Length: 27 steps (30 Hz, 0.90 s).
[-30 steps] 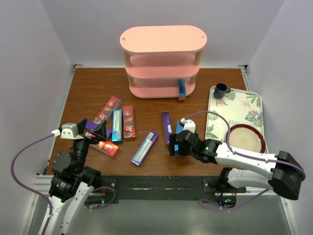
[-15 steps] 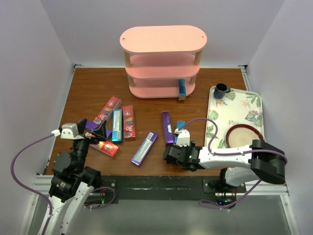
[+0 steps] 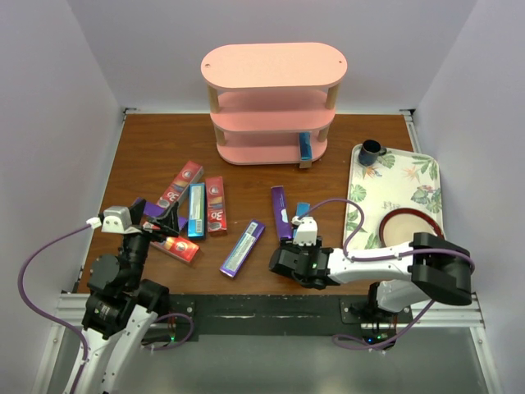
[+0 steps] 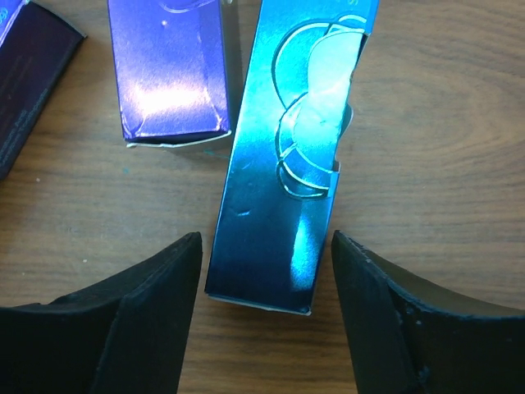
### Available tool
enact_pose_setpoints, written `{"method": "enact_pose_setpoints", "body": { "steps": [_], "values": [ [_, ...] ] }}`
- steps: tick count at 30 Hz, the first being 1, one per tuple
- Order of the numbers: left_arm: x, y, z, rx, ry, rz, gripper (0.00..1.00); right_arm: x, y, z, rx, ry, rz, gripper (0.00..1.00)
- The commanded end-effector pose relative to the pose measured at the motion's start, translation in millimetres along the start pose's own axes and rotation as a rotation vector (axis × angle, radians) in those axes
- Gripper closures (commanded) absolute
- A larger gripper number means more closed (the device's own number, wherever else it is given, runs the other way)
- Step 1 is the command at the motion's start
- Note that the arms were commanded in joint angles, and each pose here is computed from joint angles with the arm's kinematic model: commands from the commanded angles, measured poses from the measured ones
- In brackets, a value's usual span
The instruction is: Place and organize the toothpastes onto the shelf
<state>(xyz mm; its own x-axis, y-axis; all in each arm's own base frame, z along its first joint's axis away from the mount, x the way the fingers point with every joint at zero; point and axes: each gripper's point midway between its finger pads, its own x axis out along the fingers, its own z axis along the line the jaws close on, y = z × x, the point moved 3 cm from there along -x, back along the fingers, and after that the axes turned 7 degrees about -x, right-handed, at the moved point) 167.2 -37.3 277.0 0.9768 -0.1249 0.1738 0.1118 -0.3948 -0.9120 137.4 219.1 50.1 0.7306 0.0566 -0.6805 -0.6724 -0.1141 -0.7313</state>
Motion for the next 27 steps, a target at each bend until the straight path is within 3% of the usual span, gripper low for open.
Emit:
{"method": "enact_pose_setpoints", "body": {
  "steps": [1,14,27],
  "values": [
    [-19,-29,-7,-0.023,0.069,-0.153,0.02,1,-20,3,0.078,0.027,-0.101,0.35],
    [-20,-30,-7,-0.022,0.066,-0.154,0.02,-11,-25,-17,0.069,0.062,-0.107,0.64],
    [-20,-30,-8,-0.023,0.07,-0.157,0.02,-70,-78,-48,-0.006,-0.094,-0.231,0.75]
  ]
}}
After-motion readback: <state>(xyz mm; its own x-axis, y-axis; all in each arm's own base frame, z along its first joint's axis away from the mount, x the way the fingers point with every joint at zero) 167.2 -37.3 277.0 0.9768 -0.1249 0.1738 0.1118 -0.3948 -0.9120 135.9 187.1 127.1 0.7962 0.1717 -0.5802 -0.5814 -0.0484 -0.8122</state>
